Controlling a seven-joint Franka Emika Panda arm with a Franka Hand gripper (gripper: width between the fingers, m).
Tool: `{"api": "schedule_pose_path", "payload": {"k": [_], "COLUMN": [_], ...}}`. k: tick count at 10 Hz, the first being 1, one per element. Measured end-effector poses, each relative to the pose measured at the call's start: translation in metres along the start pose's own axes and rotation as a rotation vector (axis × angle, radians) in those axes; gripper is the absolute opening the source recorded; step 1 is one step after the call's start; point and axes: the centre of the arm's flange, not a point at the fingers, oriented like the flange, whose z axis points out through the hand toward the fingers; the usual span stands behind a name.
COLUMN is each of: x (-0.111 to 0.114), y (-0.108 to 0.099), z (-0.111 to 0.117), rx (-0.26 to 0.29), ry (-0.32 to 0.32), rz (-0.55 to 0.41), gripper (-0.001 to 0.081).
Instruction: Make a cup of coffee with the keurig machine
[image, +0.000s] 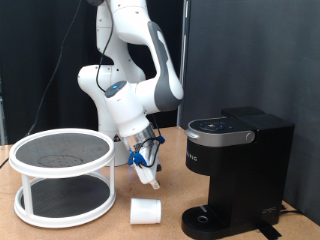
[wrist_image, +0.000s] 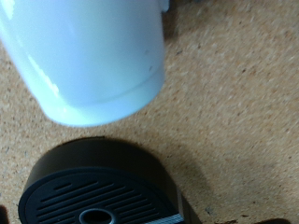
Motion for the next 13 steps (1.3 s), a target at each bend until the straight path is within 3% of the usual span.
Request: {"api": "schedule_pose_path", "payload": {"k": [5, 8, 10, 13], "x": [0.006, 0.007, 0.009, 0.010], "y": [0.000, -0.002, -0.008, -0.017], "z": [-0.005, 0.000, 0.003, 0.004], "rx": [-0.002, 0.032, 0.066, 0.085], "ry": [0.008, 0.086, 0.105, 0.036], "rz": [0.018, 0.084, 0.116, 0.136], "gripper": [0.0734, 0.0734, 0.0734, 0.0734]}}
